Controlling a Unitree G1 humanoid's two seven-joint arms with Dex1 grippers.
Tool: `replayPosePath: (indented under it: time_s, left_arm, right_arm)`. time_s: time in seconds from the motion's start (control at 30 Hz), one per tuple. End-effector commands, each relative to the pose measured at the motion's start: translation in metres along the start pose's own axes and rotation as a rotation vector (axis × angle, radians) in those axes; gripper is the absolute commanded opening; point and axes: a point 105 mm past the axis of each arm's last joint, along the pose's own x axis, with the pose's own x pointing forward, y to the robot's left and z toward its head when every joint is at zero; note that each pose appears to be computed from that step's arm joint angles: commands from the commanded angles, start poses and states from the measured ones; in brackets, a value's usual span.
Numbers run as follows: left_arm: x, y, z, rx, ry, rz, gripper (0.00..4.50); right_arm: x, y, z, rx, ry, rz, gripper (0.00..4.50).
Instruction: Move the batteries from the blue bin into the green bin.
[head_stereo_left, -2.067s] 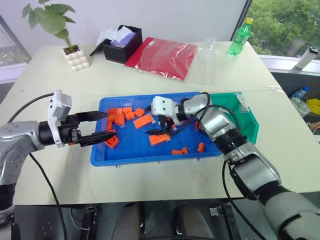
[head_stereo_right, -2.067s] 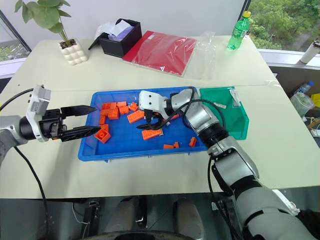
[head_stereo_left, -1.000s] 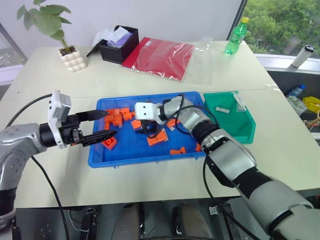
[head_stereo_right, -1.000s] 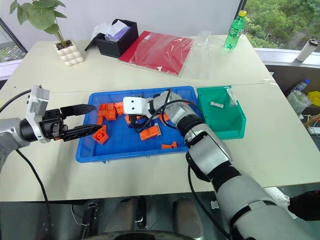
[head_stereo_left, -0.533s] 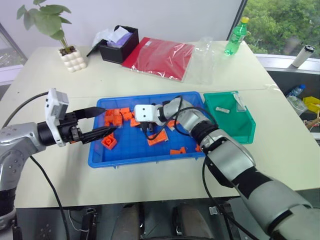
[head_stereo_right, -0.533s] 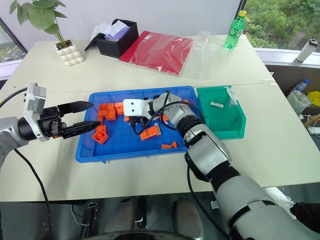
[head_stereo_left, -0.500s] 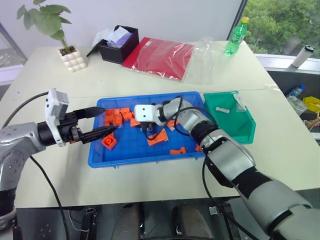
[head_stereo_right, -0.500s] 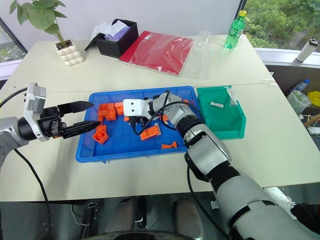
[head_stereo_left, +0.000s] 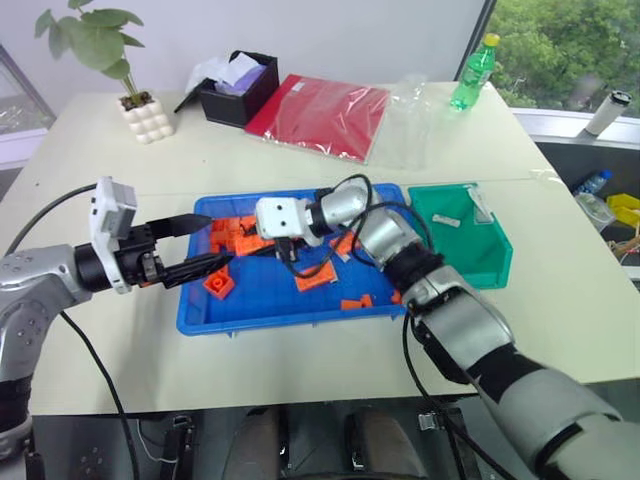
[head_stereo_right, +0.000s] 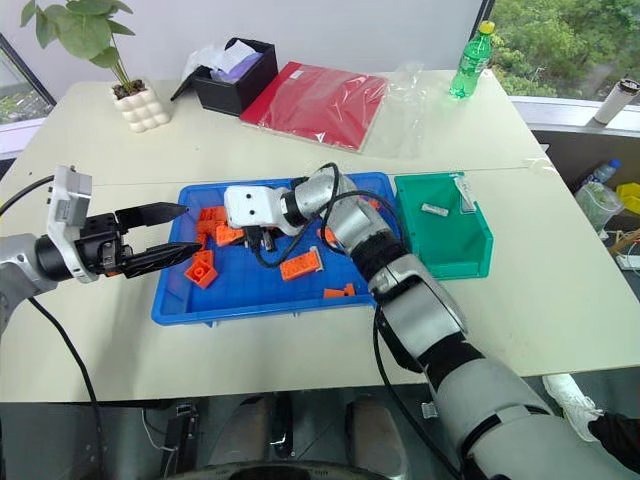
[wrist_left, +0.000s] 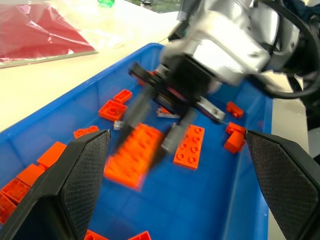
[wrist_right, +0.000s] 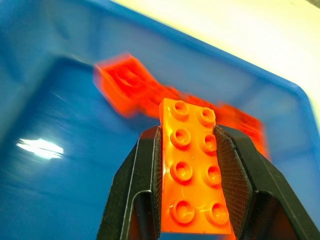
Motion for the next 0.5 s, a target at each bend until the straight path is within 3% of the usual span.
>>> replayPosePath:
  time_s: [0.03,0.33,0.5]
  left_arm:
    - [-0.001,-0.002,0.012,0.045,-0.018,-0.015,4.50]
    - [0.001,-0.004,0.012,0.046,-0.019,-0.026,4.50]
    - [0.000,-0.004,0.011,0.046,-0.017,-0.023,4.50]
  right_arm:
    - [0.000,0.007,0.022,-0.037,-0.058,0.013,1.20]
    - [0.020,0.026,0.014,-0.051,-0.047,0.002,1.20]
    - [0.022,0.038,0.010,-0.038,-0.040,0.063,3.33]
